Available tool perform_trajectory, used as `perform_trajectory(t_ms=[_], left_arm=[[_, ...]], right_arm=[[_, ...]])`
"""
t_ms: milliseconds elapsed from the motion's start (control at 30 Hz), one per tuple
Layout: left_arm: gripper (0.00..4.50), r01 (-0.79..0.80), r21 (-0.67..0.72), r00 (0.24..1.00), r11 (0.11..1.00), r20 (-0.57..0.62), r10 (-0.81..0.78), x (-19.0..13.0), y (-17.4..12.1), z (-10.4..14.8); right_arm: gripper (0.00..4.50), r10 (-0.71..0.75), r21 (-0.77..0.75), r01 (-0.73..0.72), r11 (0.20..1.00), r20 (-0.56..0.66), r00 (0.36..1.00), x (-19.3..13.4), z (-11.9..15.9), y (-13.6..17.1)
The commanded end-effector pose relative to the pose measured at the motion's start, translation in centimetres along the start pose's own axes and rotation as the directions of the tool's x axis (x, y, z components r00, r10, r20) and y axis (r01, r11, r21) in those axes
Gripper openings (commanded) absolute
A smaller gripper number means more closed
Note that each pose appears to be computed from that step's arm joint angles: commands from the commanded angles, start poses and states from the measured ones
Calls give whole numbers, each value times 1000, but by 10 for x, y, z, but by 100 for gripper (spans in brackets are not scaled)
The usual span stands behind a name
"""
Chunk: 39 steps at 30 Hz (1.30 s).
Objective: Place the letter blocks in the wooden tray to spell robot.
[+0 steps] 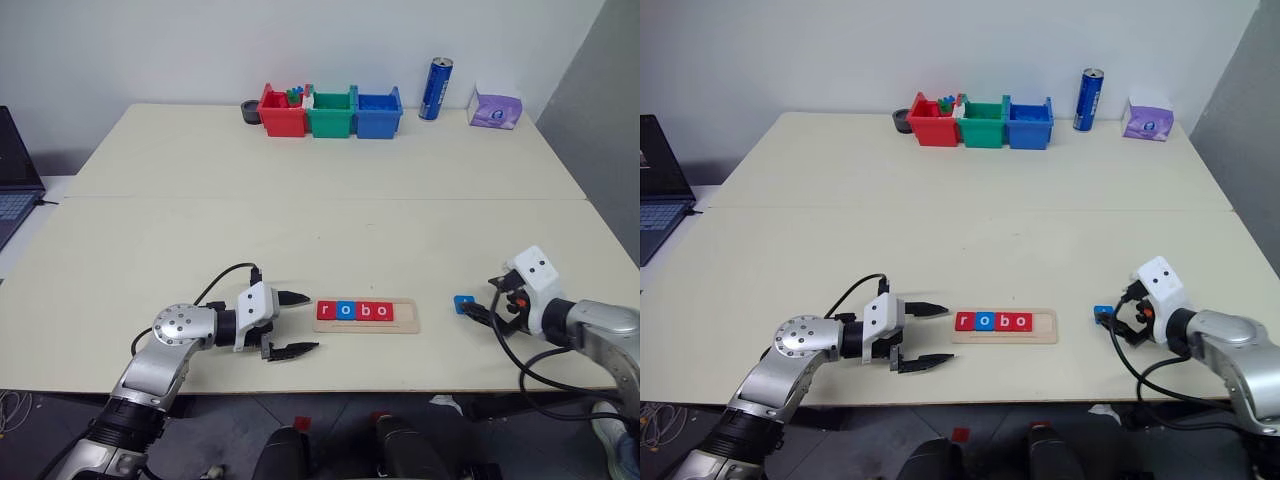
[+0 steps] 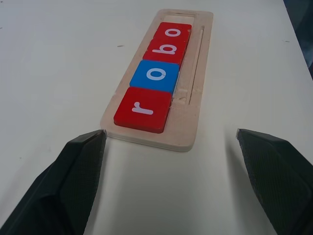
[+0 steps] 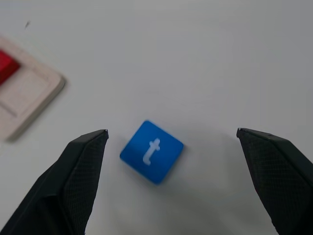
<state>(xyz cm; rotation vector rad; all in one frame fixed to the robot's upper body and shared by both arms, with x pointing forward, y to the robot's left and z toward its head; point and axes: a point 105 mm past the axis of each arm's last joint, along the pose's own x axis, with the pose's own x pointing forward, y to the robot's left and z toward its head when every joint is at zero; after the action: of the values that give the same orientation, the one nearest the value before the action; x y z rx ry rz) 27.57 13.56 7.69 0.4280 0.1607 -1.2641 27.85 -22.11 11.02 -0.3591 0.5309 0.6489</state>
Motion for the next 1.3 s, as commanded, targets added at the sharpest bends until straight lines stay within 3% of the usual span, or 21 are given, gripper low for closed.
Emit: perform_trajectory(t_ms=[33, 267, 400, 533, 733, 1067, 1300], left_arm=[[450, -4, 38, 1000, 999, 19, 4, 1, 2, 12], [450, -2, 43, 1000, 999, 21, 1, 2, 3, 17], [450, -1, 45, 1000, 999, 22, 0, 2, 3, 20], [450, -4, 44, 1000, 999, 21, 3, 3, 3, 20], [450, -5, 39, 1000, 999, 16, 4, -2, 1, 17], [450, -28, -12, 999, 1000, 39, 28, -20, 10, 13], [450, -21, -25, 998, 999, 63, 22, -25, 12, 12]], right_arm=[[448, 143, -110, -144, 983, -9, 990, 1, -1, 7], [448, 191, -258, -202, 945, -69, 979, 14, -4, -11], [448, 230, -269, -242, 932, -77, 970, 19, -1, -14], [358, 267, -254, -285, 924, -104, 958, 21, -4, -14], [146, 293, -247, -304, 920, -83, 953, 23, 0, -8], [146, 351, -358, -326, 875, 6, 936, 28, 46, 40], [146, 370, -391, -356, 849, -44, 928, 41, 49, 58]])
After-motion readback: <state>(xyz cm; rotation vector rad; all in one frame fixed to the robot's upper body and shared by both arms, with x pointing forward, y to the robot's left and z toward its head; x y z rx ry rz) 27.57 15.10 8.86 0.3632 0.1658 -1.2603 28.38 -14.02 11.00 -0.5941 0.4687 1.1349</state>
